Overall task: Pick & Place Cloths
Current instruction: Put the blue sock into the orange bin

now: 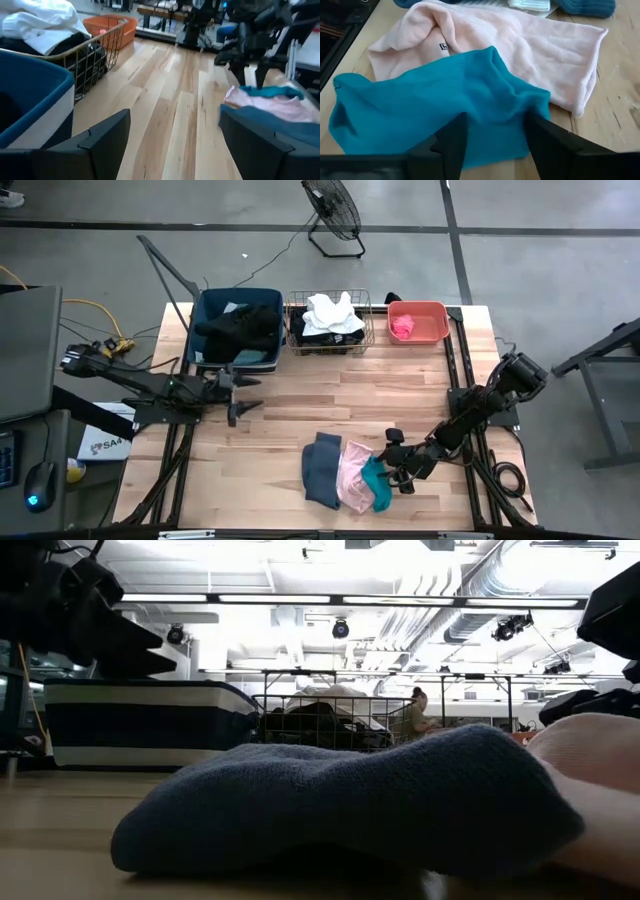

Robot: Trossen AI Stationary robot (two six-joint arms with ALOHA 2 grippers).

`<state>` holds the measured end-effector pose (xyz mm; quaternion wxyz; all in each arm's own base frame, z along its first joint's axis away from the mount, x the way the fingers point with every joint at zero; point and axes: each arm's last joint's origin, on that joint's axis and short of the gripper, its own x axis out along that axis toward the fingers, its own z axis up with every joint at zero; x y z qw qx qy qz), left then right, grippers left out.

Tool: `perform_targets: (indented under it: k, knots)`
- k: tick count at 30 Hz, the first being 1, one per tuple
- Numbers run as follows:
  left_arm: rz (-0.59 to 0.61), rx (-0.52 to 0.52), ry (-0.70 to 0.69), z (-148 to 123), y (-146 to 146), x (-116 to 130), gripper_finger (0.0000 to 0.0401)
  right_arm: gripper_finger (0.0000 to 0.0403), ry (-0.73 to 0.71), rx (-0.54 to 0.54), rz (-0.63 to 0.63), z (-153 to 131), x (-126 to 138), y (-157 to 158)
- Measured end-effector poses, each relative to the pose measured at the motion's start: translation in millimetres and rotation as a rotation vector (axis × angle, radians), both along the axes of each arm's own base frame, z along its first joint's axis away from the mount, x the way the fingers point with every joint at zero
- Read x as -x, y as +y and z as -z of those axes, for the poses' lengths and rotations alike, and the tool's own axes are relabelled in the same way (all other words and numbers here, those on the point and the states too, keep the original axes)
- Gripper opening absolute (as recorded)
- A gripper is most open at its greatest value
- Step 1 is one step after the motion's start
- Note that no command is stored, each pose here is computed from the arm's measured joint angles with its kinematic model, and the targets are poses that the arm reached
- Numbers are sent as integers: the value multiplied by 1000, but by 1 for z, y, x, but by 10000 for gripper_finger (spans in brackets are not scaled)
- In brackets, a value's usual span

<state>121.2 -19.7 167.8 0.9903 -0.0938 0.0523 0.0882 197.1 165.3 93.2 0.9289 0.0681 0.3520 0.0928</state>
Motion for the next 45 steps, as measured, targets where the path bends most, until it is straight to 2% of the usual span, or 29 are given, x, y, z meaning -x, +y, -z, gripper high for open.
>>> perform_targets:
  k: [7, 15, 23, 33, 39, 45]
  knots:
    - [2, 8, -31, 4, 2, 8, 300, 120, 24, 23, -3, 2, 1, -1]
    - [17, -9, -28, 4, 3, 11, 300, 15, 45, 16, -12, 2, 3, -2]
    - [20, -40, -7, 6, 3, 13, 300, 5, 41, -6, -24, -7, 5, -3]
    - [35, -112, -5, 5, 3, 13, 300, 4, 1, 2, 6, -38, 14, -13]
    - [39, -167, -52, -1, 4, 16, 300, 4, -71, 95, 99, -58, 22, -26]
    - [31, -192, -66, -2, 5, 21, 300, 4, -177, 179, 283, -78, 25, -45]
